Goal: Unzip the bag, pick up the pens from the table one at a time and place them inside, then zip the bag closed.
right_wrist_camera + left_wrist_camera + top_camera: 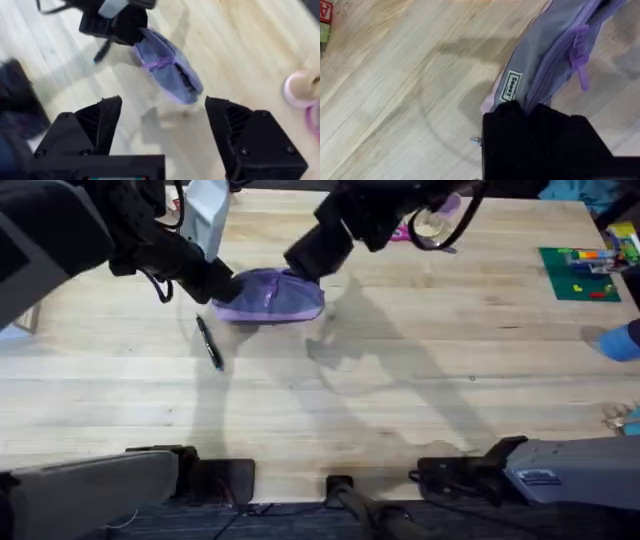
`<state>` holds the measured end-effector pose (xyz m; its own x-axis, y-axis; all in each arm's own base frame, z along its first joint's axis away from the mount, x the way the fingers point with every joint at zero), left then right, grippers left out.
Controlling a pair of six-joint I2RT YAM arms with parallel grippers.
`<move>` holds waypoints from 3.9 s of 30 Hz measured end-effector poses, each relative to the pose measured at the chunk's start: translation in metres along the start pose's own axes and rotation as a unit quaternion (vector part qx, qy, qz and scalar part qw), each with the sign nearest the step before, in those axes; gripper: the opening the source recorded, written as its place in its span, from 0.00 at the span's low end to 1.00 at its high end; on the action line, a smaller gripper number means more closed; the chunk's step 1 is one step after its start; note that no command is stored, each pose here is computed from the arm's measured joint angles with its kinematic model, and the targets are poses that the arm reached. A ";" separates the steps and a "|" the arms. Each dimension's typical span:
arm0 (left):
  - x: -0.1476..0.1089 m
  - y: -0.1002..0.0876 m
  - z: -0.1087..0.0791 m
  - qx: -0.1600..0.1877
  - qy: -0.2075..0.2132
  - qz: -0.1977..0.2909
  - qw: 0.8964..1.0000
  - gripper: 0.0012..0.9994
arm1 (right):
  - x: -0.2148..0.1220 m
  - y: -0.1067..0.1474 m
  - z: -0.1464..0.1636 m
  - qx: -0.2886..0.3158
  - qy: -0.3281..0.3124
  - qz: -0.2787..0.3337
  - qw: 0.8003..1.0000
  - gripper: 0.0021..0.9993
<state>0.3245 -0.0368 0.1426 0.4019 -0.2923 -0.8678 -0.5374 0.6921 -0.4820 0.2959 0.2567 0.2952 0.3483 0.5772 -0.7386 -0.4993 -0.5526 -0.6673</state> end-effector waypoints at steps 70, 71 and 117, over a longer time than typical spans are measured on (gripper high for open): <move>0.000 -0.001 0.000 0.001 -0.001 -0.002 1.000 0.04 | 0.154 0.038 0.016 0.414 0.032 -0.081 0.906 0.80; 0.000 -0.001 0.000 0.000 0.000 -0.002 1.000 0.04 | 0.155 0.039 0.015 0.415 0.034 -0.081 0.906 0.77; 0.000 -0.002 0.001 0.002 -0.001 -0.006 1.000 0.04 | 0.174 0.053 -0.014 0.418 0.119 -0.096 0.895 0.03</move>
<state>0.3264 -0.0377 0.1438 0.4101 -0.2987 -0.8618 -0.5303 0.6907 -0.4917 0.3413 0.3199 0.1302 0.6010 0.4146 -0.6833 -0.7968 0.2442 -0.5527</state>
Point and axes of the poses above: each hand's point on the last joint's axis, 136 mm out from that joint toward the fingers, its own x axis out along the fingers, its own z axis along the line the jaws close on, y = z × x, the point moved 3 cm from there along -x, back along the fingers, and after that the axes turned 5 degrees about x, right-handed, at the moved point
